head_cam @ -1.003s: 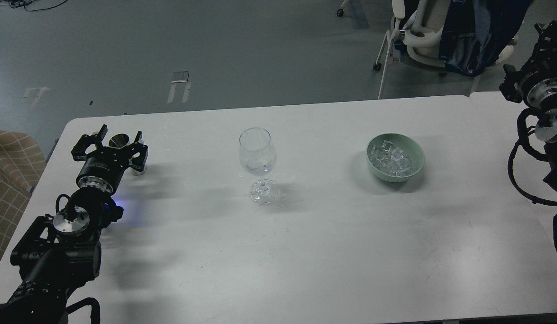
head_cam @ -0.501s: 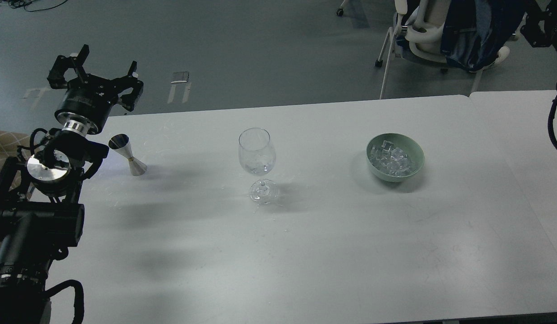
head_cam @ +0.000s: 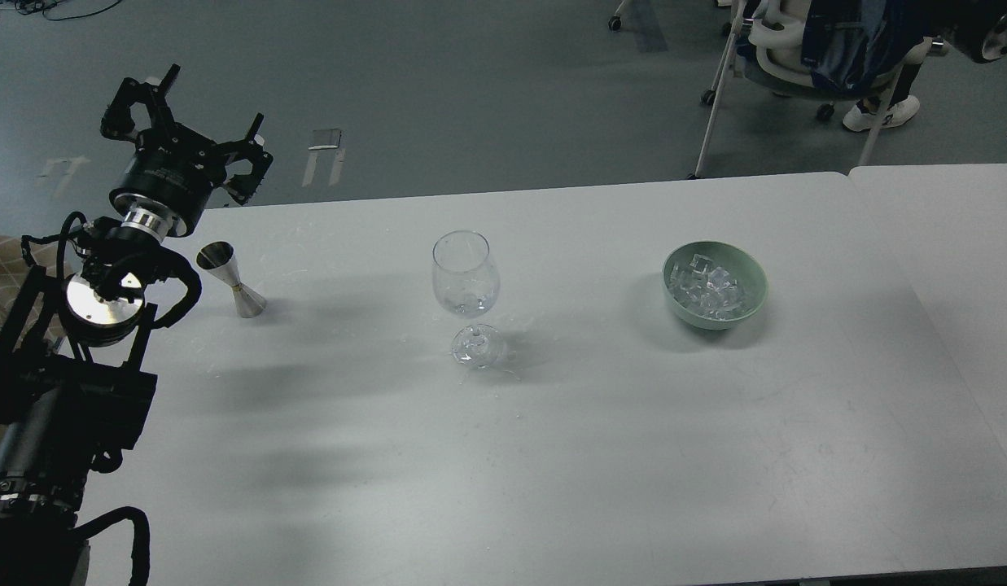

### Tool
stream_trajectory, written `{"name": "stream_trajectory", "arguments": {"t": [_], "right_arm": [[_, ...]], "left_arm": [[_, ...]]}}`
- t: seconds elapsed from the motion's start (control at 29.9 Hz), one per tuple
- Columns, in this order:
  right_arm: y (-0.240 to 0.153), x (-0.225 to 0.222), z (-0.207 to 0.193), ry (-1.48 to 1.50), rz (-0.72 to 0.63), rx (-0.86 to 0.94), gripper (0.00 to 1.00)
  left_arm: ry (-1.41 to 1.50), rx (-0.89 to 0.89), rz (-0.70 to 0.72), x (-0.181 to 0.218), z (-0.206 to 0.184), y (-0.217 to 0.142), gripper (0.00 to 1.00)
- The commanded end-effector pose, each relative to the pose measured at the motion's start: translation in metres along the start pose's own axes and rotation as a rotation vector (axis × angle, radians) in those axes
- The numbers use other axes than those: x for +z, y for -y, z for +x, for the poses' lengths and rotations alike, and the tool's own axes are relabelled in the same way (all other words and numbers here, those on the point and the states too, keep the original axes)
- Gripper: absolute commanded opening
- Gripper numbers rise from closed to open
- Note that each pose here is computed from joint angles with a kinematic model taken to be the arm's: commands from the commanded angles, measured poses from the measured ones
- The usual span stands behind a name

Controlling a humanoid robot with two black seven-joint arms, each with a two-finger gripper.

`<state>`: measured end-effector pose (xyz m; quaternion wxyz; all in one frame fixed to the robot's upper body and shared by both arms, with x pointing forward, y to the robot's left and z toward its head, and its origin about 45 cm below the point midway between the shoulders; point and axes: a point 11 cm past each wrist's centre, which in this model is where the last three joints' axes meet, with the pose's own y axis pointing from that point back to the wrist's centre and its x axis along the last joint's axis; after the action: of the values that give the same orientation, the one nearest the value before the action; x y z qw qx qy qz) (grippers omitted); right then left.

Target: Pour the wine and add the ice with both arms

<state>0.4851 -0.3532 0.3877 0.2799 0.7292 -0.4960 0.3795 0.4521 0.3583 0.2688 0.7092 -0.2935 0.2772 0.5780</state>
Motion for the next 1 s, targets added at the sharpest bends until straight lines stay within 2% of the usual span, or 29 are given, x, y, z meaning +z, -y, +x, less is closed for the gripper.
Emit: {"name": "stream_trajectory", "arguments": {"t": [0.0, 0.2, 0.4, 0.5, 0.64, 0.77, 0.9, 0.97], "right_arm": [[0.001, 0.009, -0.046, -0.19, -0.017, -0.18, 1.0], [-0.011, 0.028, -0.112, -0.393, 0.008, -0.461, 1.0], [-0.021, 0.043, -0.155, -0.418, -0.006, -0.566, 0.97], [-0.028, 0.054, -0.173, -0.436, -0.015, -0.583, 0.93], [-0.035, 0.06, -0.194, -0.436, -0.014, -0.604, 0.82], [-0.038, 0.062, -0.207, -0.464, -0.001, -0.635, 0.79], [-0.038, 0.065, -0.227, -0.49, 0.0, -0.672, 0.67], [-0.036, 0.065, -0.231, -0.489, -0.001, -0.673, 0.66]], "left_arm": [[0.001, 0.031, 0.013, -0.005, 0.009, -0.006, 0.95], [-0.009, -0.012, -0.011, 0.0, 0.008, -0.009, 0.95], [-0.016, -0.027, -0.019, 0.0, 0.011, -0.014, 0.95], [-0.024, -0.009, -0.01, -0.006, 0.019, -0.02, 0.95], [-0.03, -0.008, -0.011, -0.009, 0.02, -0.021, 0.95], [-0.03, -0.007, -0.043, -0.002, 0.02, -0.022, 0.95], [-0.03, -0.001, -0.05, -0.001, 0.023, -0.024, 0.95], [-0.031, 0.006, -0.047, -0.003, 0.026, -0.026, 0.95]]}}
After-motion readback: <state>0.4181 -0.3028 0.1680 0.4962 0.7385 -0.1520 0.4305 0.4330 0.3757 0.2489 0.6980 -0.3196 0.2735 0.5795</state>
